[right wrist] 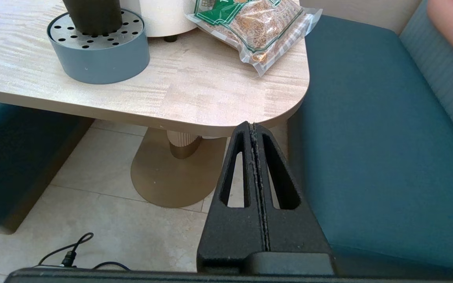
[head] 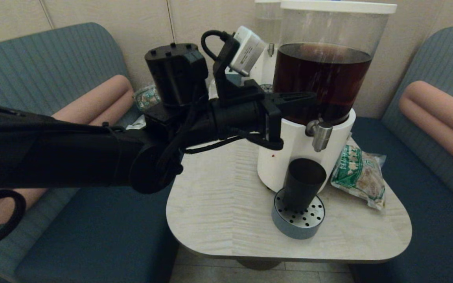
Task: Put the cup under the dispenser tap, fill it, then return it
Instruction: Turn off the faucet, then place the cup next to the water dispenser
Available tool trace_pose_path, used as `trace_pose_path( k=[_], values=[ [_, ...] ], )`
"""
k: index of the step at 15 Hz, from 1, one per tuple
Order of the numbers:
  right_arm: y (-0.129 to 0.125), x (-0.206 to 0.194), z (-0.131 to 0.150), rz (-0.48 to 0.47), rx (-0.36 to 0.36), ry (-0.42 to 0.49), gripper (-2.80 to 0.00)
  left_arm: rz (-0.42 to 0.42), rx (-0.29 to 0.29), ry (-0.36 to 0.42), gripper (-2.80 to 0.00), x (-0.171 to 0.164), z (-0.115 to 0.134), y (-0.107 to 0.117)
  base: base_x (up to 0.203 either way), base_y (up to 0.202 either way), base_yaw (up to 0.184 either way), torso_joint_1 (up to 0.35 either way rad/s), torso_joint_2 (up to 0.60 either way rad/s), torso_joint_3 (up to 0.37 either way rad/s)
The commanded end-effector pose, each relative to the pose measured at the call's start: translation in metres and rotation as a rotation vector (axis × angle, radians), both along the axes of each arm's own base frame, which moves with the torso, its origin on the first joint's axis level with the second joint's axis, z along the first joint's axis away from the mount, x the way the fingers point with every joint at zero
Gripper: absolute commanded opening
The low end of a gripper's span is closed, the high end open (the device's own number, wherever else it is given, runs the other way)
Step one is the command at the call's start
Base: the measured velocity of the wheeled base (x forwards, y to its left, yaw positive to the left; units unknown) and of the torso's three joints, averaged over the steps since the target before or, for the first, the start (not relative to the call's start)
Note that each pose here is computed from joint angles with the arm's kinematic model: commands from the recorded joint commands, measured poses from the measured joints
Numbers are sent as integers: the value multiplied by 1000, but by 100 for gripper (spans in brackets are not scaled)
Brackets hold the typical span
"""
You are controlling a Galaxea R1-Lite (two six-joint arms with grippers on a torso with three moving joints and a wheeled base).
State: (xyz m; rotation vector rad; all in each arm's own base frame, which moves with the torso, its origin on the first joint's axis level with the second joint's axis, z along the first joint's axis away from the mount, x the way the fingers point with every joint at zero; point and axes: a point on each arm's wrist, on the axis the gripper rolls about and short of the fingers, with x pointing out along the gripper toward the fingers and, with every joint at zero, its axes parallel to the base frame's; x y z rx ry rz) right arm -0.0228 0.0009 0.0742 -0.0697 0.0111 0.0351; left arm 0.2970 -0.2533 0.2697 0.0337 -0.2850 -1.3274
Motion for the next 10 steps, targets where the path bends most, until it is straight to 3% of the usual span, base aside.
trace_pose_path(
  k=[1,2,3,5,6,10],
  values=[
    [0,0,0,1,-1,2,-280,30,32,25,-280,-25,-8,33,0,0,0,0,0,0],
    [0,0,0,1,-1,2,-280,49,63,53,-280,-30,-26,44,0,0,0,0,0,0],
    [0,0,0,1,-1,2,-280,69,89,73,0,-34,-42,54,0,0,0,0,0,0],
    [0,0,0,1,-1,2,-280,119,148,81,0,-37,-76,79,0,0,0,0,0,0],
    [0,0,0,1,-1,2,-280,138,178,47,0,-35,-88,90,0,0,0,0,0,0],
    [0,0,0,1,-1,2,-280,127,214,39,0,-22,-112,87,0,0,0,0,0,0]
  ],
)
